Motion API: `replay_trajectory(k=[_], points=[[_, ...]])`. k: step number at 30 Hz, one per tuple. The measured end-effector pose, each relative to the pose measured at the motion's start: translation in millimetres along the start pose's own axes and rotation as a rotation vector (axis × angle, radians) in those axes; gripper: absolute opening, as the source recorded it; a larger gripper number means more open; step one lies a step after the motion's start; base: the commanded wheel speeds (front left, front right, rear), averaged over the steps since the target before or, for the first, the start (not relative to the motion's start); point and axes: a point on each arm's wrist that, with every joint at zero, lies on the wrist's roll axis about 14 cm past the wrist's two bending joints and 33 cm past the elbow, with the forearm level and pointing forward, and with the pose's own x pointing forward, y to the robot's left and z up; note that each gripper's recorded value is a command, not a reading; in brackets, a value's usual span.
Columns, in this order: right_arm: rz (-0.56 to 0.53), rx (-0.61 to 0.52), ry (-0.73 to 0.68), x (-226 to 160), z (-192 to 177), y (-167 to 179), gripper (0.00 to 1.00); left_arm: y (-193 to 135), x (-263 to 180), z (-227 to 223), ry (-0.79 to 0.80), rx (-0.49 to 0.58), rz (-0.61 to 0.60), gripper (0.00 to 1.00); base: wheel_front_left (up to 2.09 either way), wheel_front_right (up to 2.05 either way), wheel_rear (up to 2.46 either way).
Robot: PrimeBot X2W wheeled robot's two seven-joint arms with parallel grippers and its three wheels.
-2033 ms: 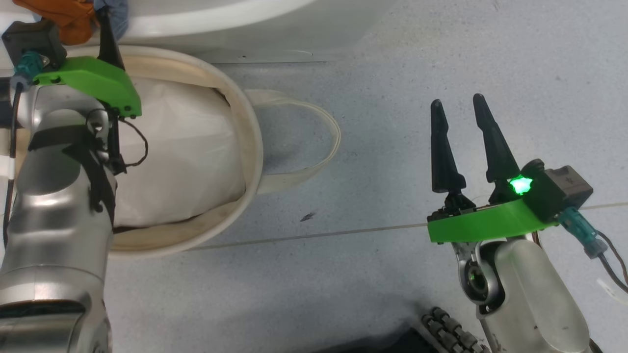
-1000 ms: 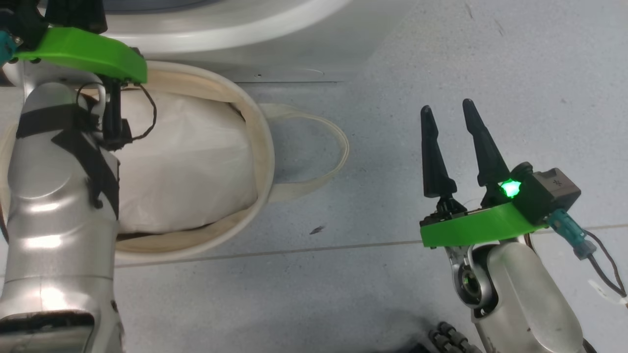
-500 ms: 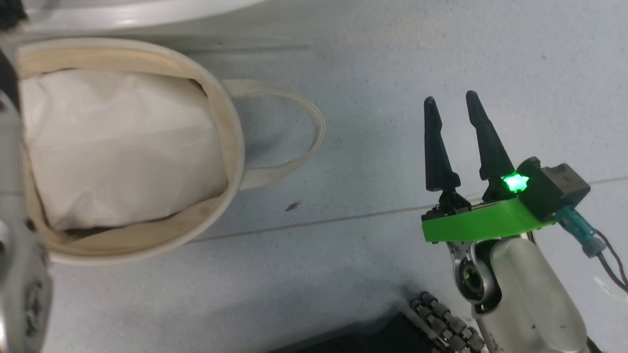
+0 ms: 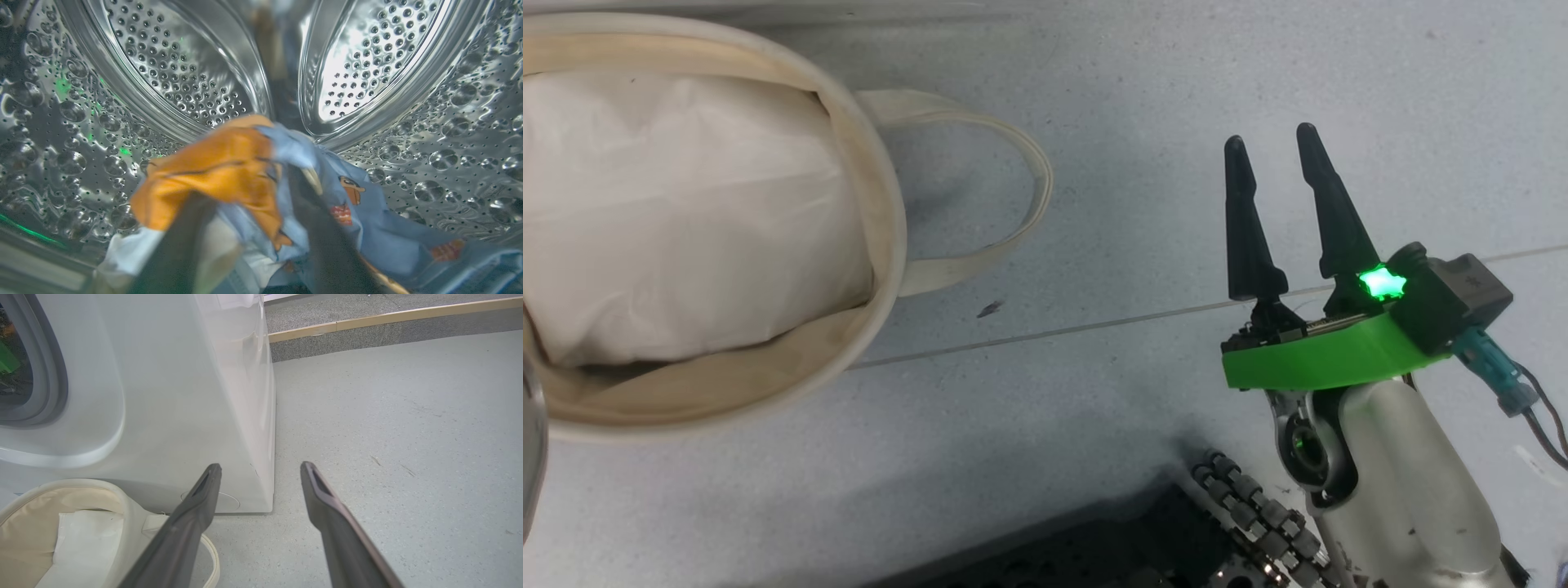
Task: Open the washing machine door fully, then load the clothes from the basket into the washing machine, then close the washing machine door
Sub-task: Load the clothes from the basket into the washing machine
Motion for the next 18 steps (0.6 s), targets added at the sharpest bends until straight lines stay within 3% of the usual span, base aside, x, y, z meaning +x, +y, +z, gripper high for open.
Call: replay_trajectory(k=[10,18], points=[[0.048,-0.001,-0.035,3.9,12.7,17.4,1.0,2.7,-5.8,47.9,-0.083,0.0,-0.025,1.0,0.0,0.0,0.0],[0.094,-0.009,-0.105,-2.9,46.0,37.5,1.0,-7.3,-63.0,44.6,-0.035,-0.041,-0.081,1.0,0.0,0.0,0.0]])
